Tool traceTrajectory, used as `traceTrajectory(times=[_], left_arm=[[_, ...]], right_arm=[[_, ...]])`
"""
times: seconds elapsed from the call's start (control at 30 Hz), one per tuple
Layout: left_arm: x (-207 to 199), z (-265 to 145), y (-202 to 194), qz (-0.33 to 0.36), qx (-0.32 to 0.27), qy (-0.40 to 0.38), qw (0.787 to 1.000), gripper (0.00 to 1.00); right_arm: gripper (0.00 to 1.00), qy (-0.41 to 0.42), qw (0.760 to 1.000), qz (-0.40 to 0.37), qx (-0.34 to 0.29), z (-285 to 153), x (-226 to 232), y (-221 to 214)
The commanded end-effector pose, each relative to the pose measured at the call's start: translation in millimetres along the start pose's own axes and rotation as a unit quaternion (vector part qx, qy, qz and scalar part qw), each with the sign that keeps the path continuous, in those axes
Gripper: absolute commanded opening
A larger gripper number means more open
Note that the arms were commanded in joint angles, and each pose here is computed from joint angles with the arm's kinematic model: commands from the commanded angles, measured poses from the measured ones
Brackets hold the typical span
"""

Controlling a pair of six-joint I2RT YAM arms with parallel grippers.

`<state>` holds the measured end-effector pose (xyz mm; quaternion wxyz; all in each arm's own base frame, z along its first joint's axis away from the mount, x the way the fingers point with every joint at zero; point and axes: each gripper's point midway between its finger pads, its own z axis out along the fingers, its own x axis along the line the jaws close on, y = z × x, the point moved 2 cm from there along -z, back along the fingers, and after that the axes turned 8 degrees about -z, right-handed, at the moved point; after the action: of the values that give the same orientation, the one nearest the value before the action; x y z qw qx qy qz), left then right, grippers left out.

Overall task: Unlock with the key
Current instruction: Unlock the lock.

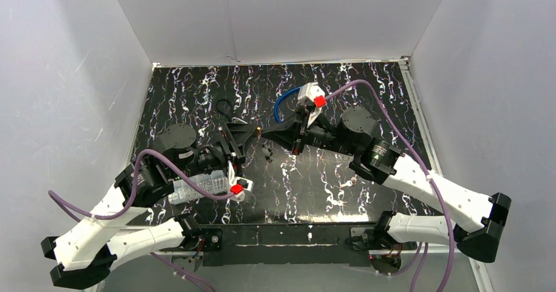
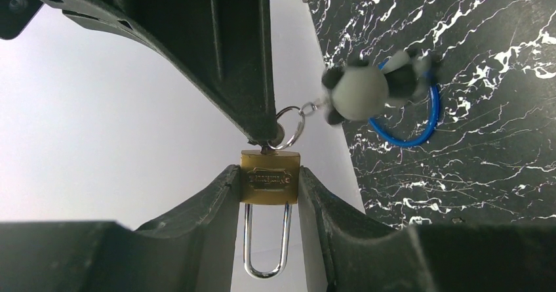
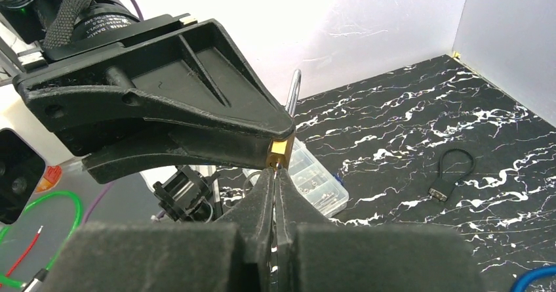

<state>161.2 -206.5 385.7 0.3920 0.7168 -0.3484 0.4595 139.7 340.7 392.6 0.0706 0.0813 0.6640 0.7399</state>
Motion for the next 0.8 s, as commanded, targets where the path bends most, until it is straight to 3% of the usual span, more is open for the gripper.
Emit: traceTrajectory(times=[0.0, 0.5, 0.77], left_arm=[[18, -7, 10, 0.022, -0.020, 0.036, 0.999, 0.00], [28, -4, 18, 0.112, -0.041, 0.096, 0.988, 0.00], [27, -6, 23, 0.158, -0.054, 0.117, 0.979, 0.00]], right_arm=[[0.01, 0.002, 1.000, 0.002, -0.029, 4, 1, 23], [0.01, 0.041, 0.986, 0.144, -0.070, 1, -5, 14], [0.01, 0.050, 0.961, 0.244, -0.120, -6, -17, 22]])
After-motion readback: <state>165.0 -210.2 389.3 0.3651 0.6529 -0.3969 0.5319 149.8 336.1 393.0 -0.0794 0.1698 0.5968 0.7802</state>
